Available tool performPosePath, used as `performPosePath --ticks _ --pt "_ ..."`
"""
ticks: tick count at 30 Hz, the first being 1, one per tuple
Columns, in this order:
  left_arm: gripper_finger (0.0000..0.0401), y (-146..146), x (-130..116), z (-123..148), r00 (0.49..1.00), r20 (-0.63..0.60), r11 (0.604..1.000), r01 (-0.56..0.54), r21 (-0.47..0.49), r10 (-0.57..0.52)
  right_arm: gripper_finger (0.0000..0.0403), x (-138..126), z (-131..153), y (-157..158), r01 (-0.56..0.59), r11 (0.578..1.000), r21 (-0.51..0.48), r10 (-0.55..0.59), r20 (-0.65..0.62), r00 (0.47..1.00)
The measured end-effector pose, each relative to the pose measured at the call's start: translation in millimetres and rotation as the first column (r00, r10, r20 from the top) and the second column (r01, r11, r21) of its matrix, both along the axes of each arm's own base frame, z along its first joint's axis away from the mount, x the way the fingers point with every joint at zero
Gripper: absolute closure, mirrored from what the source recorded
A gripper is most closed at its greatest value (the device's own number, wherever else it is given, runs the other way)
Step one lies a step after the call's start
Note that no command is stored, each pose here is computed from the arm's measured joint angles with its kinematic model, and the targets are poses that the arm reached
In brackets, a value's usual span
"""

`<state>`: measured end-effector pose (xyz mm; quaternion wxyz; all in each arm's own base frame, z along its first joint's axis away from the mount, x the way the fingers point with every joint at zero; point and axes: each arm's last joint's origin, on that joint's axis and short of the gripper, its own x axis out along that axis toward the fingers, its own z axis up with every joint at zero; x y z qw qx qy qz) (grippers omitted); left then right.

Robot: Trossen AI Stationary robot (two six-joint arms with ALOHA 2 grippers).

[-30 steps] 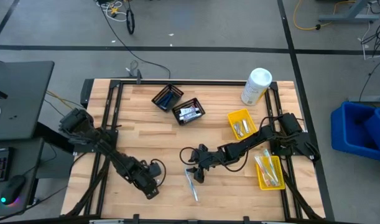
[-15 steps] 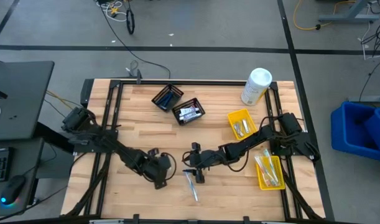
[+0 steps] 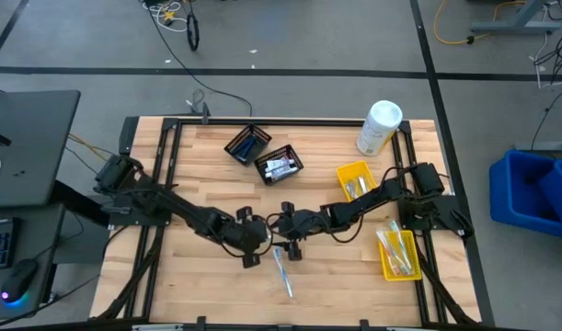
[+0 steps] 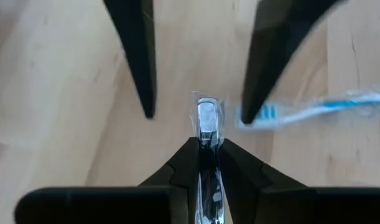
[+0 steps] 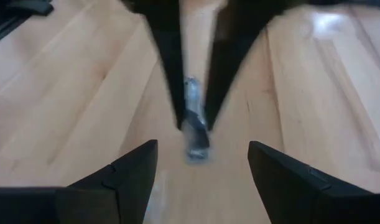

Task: Pick & Place Travel size toiletries
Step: Put the nail cutter into the top yellow bin

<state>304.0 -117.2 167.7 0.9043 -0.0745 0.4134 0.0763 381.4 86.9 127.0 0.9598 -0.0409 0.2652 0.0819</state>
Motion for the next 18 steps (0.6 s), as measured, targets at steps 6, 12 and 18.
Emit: performPosePath --ticks 6,12,18 --pt "0.0335 8.6 5.4 1.8 1.000 0.022 1.000 -0.002 0.014 0.001 0.0165 0.5 1.0 0.3 -0.018 0.999 -0.052 0.019 0.020 1.000" --pt "0.0337 9.3 5.6 2.3 1.000 0.020 1.000 0.005 0.009 -0.005 0.0224 0.6 0.8 -0.9 0.006 0.997 -0.078 -0.004 0.022 1.000" --pt "0.0335 9.2 5.5 2.2 1.000 0.018 1.000 0.007 0.007 -0.007 0.0284 0.6 0.8 -1.1 0.010 0.997 -0.081 -0.008 0.023 1.000"
